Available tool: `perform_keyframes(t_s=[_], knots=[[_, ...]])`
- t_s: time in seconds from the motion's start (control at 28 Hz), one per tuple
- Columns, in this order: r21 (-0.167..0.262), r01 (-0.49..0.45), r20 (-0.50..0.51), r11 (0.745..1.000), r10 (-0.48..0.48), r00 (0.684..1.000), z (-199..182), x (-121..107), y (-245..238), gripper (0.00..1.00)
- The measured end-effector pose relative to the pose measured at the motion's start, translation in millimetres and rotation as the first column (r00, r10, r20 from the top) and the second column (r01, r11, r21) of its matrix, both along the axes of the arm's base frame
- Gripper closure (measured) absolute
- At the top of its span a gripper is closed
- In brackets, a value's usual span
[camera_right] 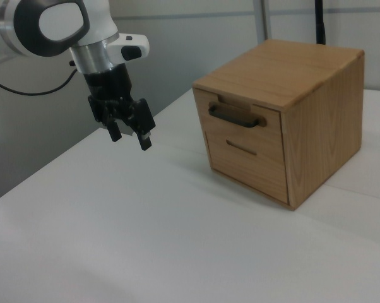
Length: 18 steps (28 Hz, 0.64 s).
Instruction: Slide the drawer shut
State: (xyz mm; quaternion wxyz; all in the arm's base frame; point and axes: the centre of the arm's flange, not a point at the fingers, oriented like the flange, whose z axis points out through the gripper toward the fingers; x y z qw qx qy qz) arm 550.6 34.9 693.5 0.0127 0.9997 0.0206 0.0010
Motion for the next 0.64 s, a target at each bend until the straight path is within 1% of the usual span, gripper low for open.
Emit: perform_keyframes(t_s=[0.07, 0.64], knots=[[0.0, -0.001, 0.0, 1.0, 0.001, 1.0, 0.0, 0.0, 0.3, 0.0], [0.001, -0.001, 0.0, 1.0, 0.001, 1.0, 0.0, 0.0, 0.7, 0.0]])
